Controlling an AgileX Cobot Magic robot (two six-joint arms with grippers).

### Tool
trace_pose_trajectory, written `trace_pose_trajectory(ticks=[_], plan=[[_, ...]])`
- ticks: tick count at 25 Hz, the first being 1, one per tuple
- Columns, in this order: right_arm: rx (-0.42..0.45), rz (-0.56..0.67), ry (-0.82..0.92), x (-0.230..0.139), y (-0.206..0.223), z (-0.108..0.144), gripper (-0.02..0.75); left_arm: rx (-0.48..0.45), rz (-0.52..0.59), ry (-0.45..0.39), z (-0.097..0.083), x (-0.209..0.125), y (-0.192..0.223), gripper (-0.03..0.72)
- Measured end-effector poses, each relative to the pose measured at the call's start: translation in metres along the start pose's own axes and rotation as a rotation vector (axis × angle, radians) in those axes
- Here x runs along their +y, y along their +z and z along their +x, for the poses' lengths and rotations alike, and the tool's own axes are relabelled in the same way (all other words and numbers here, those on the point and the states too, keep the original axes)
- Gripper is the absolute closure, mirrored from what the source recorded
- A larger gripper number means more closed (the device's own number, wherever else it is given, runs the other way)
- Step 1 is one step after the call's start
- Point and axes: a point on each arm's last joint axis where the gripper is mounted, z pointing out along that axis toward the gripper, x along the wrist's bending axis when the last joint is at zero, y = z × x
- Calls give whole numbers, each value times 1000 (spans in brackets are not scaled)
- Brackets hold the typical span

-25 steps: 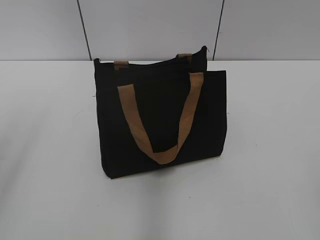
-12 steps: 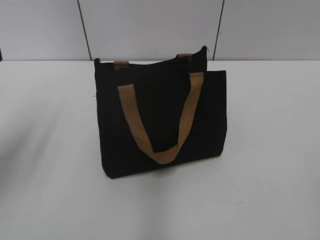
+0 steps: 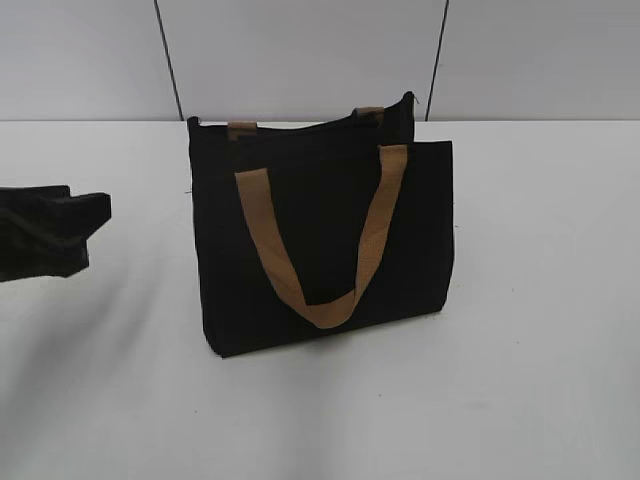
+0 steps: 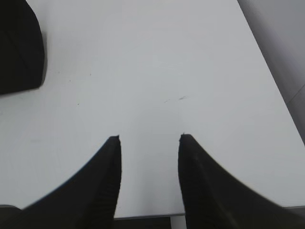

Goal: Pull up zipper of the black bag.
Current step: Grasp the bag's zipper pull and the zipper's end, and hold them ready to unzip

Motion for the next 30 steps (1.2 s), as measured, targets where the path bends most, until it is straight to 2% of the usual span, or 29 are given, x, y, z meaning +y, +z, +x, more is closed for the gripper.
trace_pose_trajectory(ticks=[9, 13, 18, 23, 30], plan=[[0, 0, 0, 0, 0, 0, 420, -94, 56, 75, -11, -33, 29, 326], [0, 0, 0, 0, 0, 0, 420, -158, 89, 123, -17, -47, 41, 267], [0, 0, 0, 0, 0, 0, 420, -193, 88, 156, -20, -44, 60, 222], [0, 0, 0, 0, 0, 0, 420, -248, 104, 219, -24, -43, 80, 221], [0, 0, 0, 0, 0, 0, 420, -263, 134, 228, -25, -51, 98, 222]])
